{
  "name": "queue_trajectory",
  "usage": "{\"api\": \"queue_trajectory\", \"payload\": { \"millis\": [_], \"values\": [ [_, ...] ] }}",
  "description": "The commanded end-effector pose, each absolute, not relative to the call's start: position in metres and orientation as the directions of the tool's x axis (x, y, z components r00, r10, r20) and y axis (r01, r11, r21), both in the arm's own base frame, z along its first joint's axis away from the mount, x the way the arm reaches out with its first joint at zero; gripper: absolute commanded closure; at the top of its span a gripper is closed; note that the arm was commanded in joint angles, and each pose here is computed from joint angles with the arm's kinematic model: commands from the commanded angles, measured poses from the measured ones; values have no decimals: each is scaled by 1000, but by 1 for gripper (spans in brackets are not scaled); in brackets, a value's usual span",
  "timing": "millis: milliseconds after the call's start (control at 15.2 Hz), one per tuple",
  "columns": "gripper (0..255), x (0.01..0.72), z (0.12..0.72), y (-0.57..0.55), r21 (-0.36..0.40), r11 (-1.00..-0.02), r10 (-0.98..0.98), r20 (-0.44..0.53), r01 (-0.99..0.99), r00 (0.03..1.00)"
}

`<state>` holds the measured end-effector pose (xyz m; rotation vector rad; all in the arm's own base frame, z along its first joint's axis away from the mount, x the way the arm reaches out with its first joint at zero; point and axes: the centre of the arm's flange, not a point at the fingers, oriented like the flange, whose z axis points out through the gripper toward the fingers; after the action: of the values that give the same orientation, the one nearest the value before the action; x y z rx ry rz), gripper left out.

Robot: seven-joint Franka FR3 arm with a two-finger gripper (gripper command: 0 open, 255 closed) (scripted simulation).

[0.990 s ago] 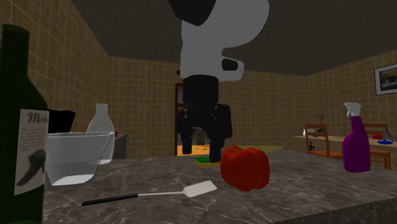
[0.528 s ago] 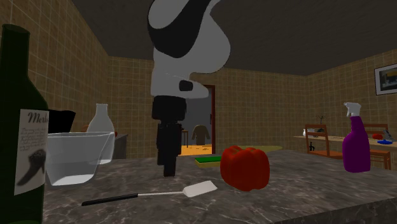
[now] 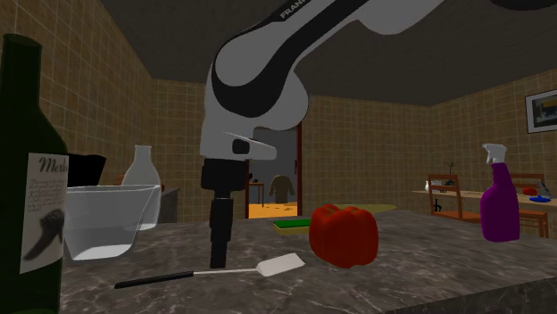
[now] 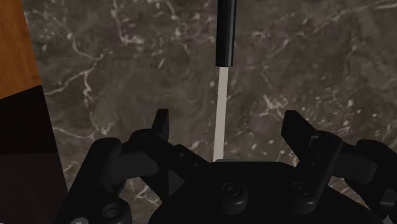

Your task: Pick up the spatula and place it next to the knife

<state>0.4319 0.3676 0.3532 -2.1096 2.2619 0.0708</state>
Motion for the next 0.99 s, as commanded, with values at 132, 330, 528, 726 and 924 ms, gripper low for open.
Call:
{"api": "queue_trajectory", "payload": {
  "millis": [132, 330, 528, 726, 924],
  "values": [
    [0, 431, 338, 369, 0, 70, -995, -66, -998, -70],
    [0, 431, 338, 369, 0, 70, -995, -66, -998, -70],
    [0, 431, 339, 369, 1, 70, -995, -66, -998, -70],
    [255, 431, 339, 369, 1, 70, -995, -66, -998, -70],
    [255, 431, 339, 369, 1, 70, -995, -66, -998, -70]
  ]
}}
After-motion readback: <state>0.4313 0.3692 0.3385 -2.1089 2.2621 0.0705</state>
